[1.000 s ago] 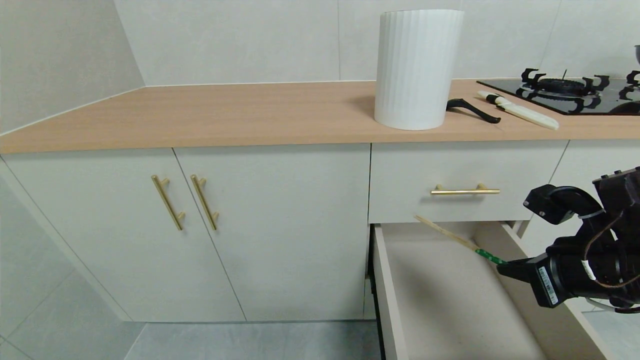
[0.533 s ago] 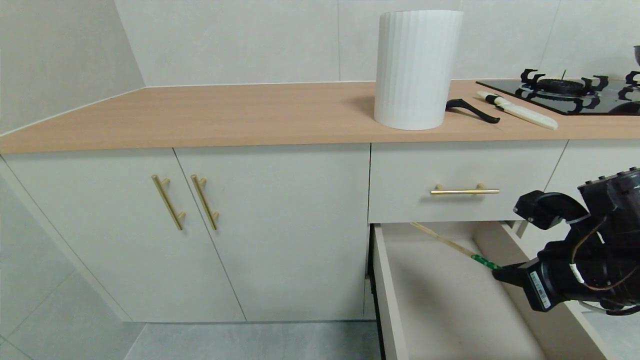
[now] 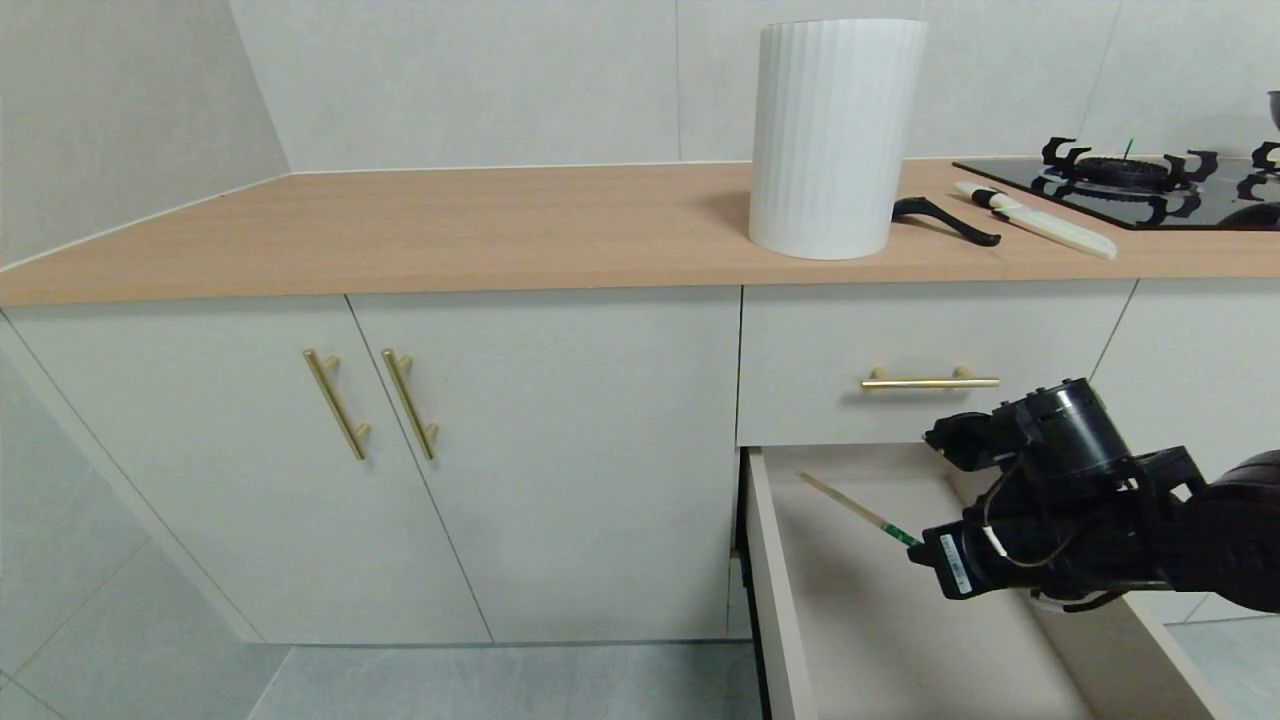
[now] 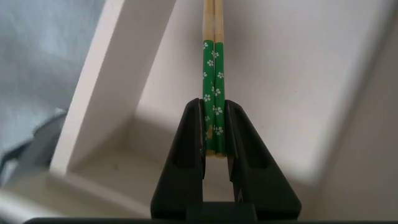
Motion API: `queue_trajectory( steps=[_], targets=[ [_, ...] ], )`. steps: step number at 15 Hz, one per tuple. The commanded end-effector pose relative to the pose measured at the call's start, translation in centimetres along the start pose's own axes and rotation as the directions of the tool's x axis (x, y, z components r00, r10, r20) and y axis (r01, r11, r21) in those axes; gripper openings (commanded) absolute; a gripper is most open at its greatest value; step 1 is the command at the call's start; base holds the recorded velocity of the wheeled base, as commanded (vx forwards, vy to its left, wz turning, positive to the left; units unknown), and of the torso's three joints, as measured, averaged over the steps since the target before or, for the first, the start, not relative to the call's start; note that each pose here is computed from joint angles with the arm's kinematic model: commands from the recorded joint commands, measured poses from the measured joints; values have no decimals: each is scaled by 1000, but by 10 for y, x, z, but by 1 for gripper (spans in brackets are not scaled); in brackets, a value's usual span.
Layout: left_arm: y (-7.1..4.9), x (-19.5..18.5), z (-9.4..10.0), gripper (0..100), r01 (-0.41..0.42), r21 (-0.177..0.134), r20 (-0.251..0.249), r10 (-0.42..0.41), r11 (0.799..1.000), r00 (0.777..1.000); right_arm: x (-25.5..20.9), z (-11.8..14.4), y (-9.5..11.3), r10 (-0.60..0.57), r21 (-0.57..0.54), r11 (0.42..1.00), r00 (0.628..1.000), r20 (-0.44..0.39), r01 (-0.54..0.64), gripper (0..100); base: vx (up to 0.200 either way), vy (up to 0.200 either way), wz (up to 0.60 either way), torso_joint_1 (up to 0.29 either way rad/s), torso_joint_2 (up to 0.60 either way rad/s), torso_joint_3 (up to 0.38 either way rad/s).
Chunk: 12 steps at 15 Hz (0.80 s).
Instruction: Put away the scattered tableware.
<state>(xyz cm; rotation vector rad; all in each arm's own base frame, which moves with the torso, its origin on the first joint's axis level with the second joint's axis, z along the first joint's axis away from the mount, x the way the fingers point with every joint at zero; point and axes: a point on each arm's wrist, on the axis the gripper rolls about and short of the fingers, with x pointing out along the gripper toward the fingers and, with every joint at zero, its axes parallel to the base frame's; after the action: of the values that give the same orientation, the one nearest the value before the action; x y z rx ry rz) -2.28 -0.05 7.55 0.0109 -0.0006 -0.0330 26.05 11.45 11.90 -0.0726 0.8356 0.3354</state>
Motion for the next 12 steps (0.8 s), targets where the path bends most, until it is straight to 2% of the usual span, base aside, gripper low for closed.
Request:
queue_trajectory(
  steps=[1, 5, 8, 12],
  targets=[
    [0, 0, 0, 100, 1, 0, 0, -1, 1000, 1000, 38, -5, 4, -22, 43, 999, 998, -65, 24, 0, 0, 0, 0, 0, 0, 0],
    [0, 0, 0, 100, 1, 0, 0, -1, 1000, 1000, 80, -8, 19, -87, 134, 986, 994, -61, 95, 0, 0, 0, 0, 0, 0, 0],
    [0, 0, 0, 100, 1, 0, 0, -1, 1000, 1000, 90, -6, 23, -81, 197, 976, 995, -65, 92, 0, 0, 0, 0, 0, 0, 0],
    [0, 0, 0, 100, 1, 0, 1, -1, 1000, 1000, 102, -9, 26, -80, 202, 975, 995, -67, 92, 0, 0, 0, 0, 0, 0, 0]
  ],
)
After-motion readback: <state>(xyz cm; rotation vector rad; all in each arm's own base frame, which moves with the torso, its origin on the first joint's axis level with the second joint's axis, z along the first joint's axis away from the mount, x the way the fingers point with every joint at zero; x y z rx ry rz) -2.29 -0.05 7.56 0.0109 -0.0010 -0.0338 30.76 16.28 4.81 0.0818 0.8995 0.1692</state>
